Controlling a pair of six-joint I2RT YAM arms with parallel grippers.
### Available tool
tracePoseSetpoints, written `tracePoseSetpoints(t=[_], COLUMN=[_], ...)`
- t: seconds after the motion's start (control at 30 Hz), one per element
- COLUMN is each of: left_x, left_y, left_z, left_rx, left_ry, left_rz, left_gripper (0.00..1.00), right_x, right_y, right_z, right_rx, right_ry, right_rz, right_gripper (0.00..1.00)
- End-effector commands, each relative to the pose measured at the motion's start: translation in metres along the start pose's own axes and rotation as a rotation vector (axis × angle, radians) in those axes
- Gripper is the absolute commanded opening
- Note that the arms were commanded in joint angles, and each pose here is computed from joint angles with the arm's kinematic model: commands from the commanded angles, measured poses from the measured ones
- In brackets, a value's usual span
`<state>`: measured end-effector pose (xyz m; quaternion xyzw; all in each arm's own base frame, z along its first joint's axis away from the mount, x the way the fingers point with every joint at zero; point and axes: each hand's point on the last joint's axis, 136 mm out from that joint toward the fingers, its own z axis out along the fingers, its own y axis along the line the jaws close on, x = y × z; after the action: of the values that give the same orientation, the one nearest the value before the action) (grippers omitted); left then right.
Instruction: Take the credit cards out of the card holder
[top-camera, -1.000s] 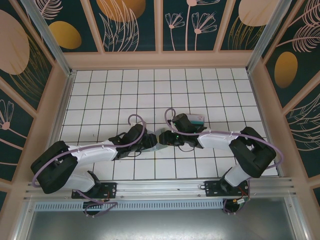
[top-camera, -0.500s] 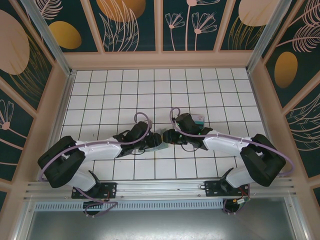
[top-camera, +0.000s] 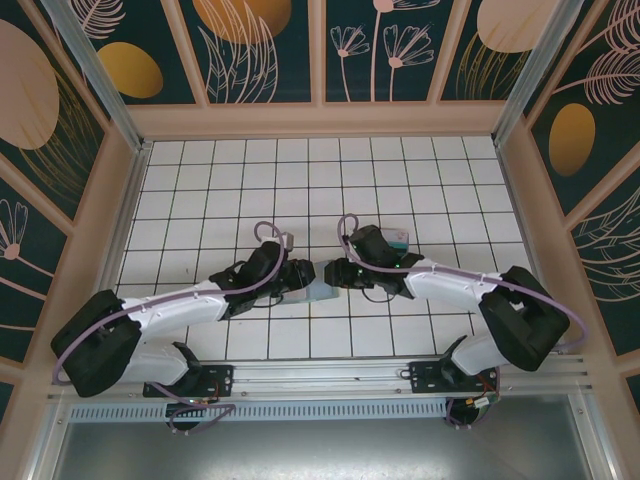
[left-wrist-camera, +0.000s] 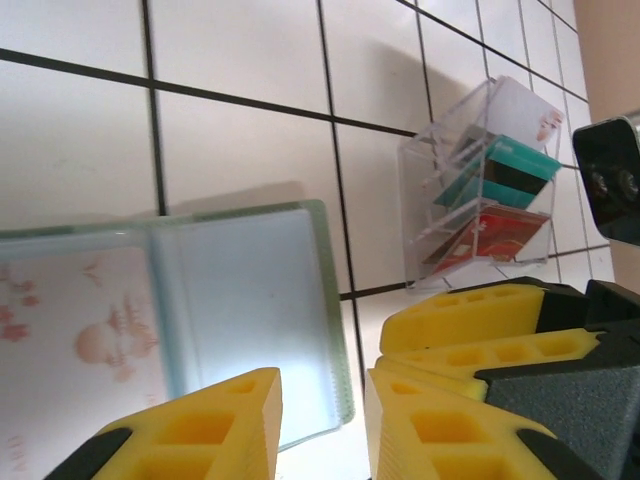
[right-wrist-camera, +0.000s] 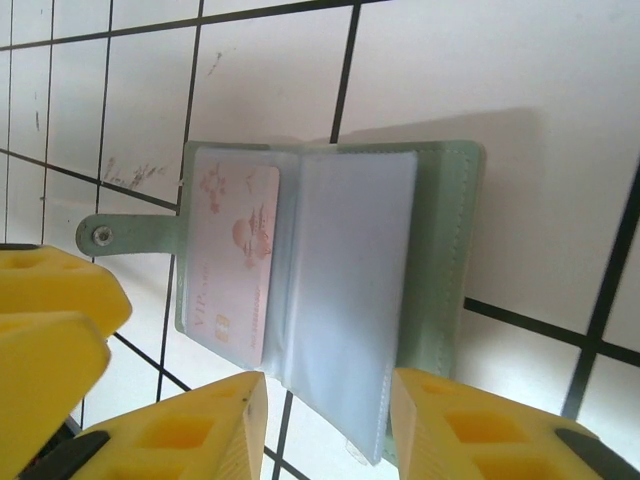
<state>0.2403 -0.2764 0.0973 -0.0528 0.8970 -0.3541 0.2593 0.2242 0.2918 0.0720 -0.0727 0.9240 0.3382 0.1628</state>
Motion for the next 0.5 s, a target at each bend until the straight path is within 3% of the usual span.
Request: tracePoseSetpoints(t=[0.0,0.17,0.47], left_x=[-0.005,0.000,0.008], left_y=[0.028,0.062,0.065], left_z=[-0.011,-0.016,-0.003], left_rx=[-0.113,-0.211,-0.206], left_ry=[-0.031,-0.025,0.012], left_rz=[-0.014,-0.060,-0.065], left_gripper=[0.30,0.33,0.33], right_x=[-0.003,0.000,0.014], right_y=[0.009,-0.004,-0.026], right_z=[0.005,0.014,0.032], right_rx=[-0.021,0.037,0.147], right_ry=[0.017,0.033,0.093], right_rz=[-0.028,-0.017,-0.015], right_gripper=[0.38,0.36,0.21])
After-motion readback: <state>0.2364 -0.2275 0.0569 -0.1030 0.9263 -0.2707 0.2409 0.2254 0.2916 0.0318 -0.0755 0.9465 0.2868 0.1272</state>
